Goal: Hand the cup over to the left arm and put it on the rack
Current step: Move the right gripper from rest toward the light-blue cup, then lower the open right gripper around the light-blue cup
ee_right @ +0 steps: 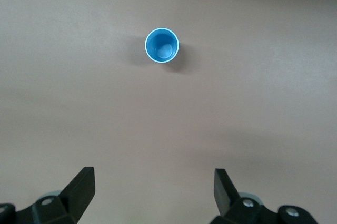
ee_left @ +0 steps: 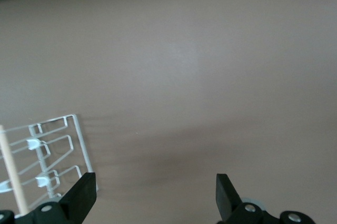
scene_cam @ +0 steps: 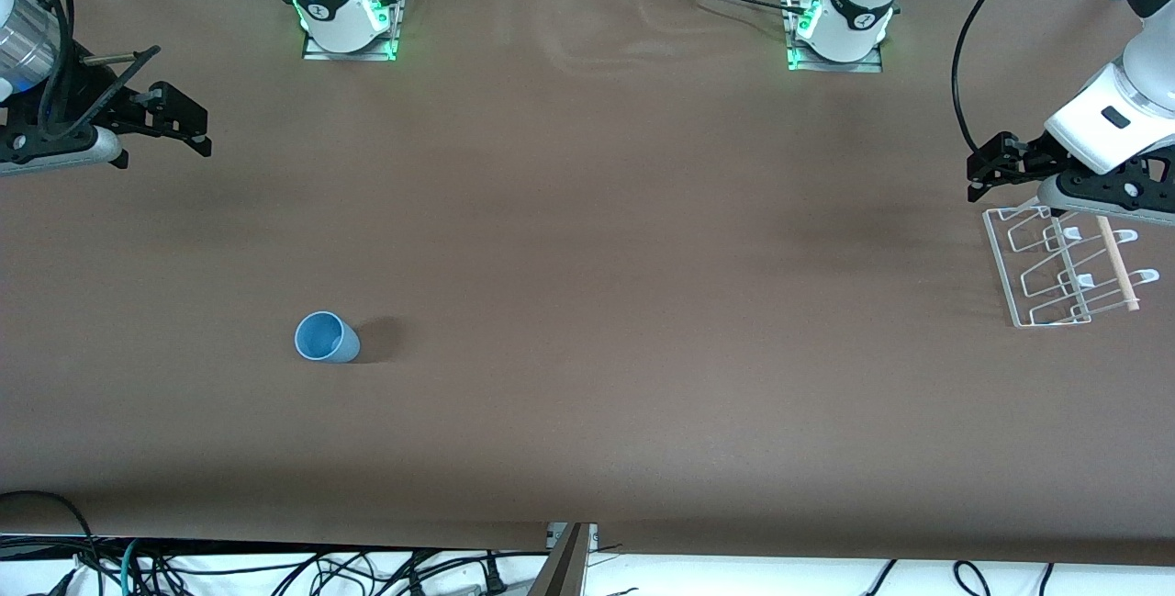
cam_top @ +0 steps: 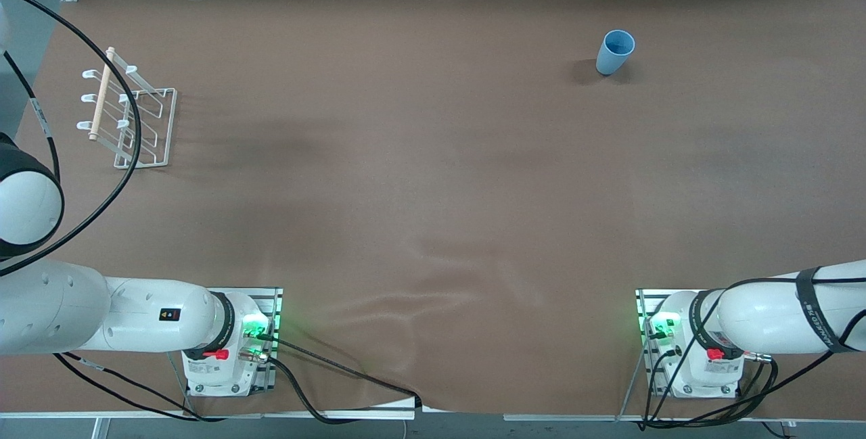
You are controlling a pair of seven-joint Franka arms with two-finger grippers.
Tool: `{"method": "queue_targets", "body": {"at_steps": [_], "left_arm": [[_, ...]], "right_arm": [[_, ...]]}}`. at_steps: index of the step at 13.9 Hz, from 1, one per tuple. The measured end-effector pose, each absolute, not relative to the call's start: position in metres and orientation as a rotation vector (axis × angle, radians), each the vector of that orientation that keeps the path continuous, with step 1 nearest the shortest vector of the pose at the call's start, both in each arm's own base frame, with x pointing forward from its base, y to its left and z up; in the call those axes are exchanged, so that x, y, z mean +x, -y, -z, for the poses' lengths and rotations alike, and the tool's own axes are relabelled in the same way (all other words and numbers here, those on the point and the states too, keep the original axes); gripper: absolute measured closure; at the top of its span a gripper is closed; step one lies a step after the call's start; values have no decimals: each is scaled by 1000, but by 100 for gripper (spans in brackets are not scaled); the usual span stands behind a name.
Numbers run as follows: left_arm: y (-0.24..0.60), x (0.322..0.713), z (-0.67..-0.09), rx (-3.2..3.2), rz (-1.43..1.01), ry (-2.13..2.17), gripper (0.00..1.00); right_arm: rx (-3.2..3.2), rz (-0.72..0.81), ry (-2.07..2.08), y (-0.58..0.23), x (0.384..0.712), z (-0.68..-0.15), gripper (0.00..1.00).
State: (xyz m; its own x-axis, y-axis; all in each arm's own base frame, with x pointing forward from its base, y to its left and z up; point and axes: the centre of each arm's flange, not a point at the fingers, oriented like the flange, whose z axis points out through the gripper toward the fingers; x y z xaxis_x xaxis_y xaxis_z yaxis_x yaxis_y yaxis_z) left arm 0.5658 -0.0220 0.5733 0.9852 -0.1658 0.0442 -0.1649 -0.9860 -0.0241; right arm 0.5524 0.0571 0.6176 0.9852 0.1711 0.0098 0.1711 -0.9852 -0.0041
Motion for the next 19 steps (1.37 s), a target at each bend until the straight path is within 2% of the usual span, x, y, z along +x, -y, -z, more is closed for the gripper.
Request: {"method": "queue_targets", "body": {"at_steps": [12,16,19], "left_arm": [[21,565,-571,-3143,54,-184,0],[21,565,-571,-3143,51,-185,0],[21,565,-571,-3143,51,-186,0]], "right_arm": [[-3128,17,256,-54,560,-610,0],[-3136,-101,194,-43,590,-551,0],[-3118,-105,188,-53,635,-461,0]]}}
